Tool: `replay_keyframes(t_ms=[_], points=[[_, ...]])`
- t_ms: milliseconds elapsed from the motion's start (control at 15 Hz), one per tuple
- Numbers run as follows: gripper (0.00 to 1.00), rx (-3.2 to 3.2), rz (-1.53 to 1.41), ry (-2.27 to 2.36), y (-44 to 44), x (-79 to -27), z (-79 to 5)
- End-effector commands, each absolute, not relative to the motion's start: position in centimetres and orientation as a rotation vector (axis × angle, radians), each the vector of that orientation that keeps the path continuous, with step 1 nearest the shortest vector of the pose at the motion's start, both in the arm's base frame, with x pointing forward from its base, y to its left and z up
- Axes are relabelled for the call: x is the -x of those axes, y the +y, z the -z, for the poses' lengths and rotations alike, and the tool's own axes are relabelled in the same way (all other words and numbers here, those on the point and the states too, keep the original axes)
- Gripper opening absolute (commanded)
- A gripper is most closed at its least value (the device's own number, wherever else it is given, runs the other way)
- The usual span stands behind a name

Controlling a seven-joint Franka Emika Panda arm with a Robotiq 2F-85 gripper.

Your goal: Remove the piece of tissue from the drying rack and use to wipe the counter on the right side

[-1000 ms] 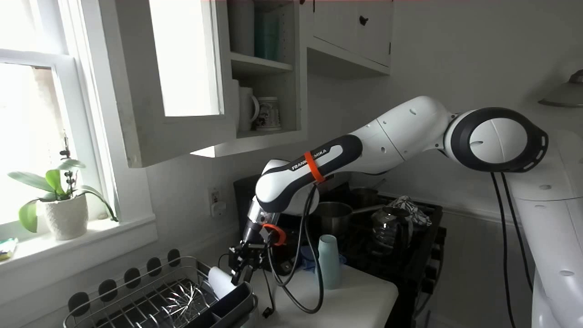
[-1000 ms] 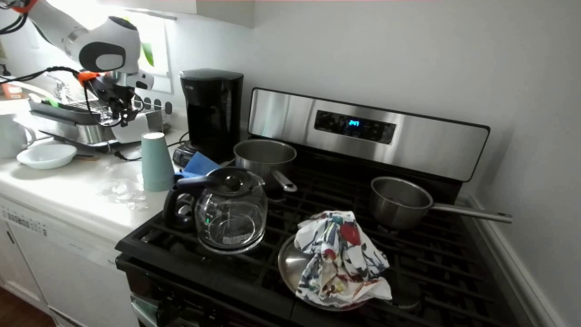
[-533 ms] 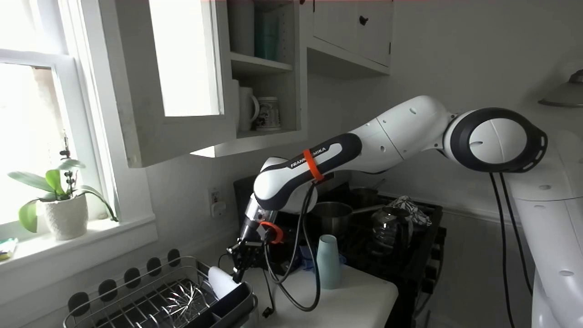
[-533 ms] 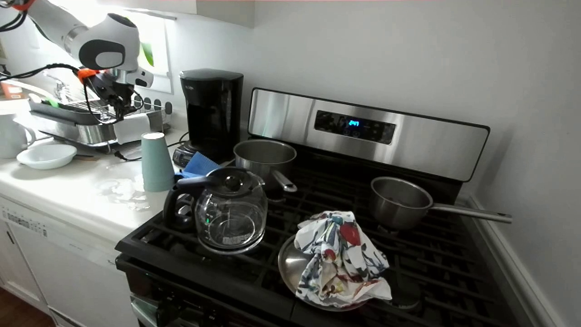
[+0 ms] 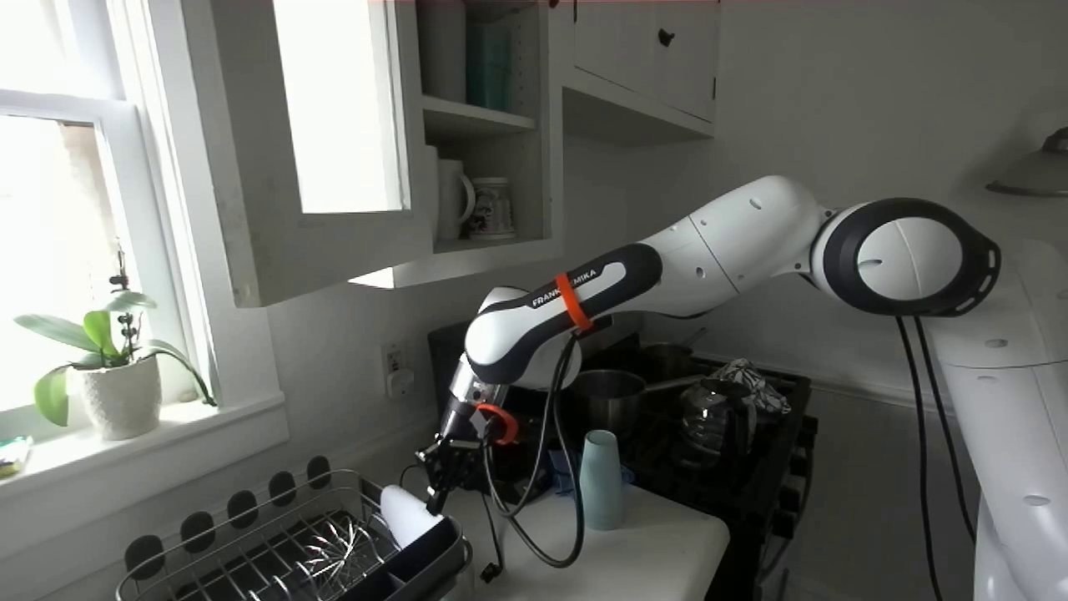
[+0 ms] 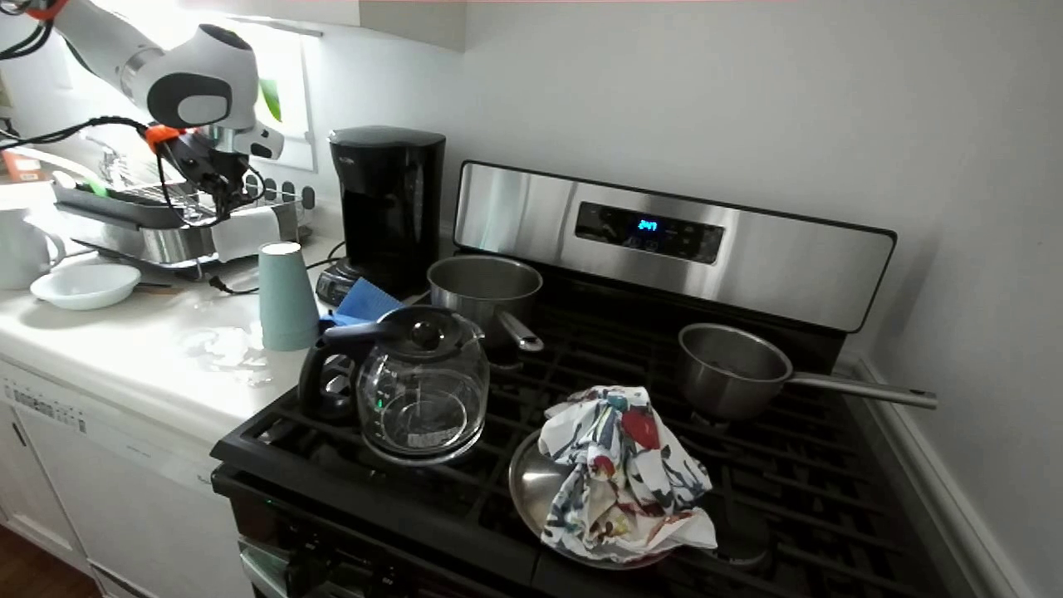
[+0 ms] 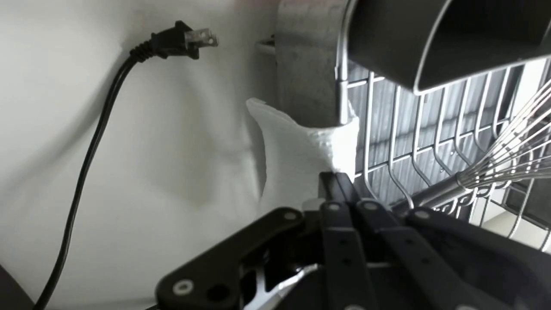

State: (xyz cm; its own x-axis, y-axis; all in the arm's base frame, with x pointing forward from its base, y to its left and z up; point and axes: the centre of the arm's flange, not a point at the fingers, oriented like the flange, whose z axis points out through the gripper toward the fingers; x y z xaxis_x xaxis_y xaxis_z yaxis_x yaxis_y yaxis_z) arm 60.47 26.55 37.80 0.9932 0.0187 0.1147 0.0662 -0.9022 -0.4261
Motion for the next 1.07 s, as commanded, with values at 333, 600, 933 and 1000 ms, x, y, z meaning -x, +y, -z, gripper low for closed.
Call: replay_keyframes(t_ms=[333, 600, 933, 1000], points=[[0.00, 2.700, 0.208, -0.036, 24.2, -57.5, -41.4], [0.00, 2.744, 0.221, -0.034, 22.8, -55.4, -42.0], [0.00, 2.773, 0.236, -0.032, 20.1, -53.2, -42.3], [0.00, 2.780, 0.244, -0.027, 19.3, -52.9, -42.4]])
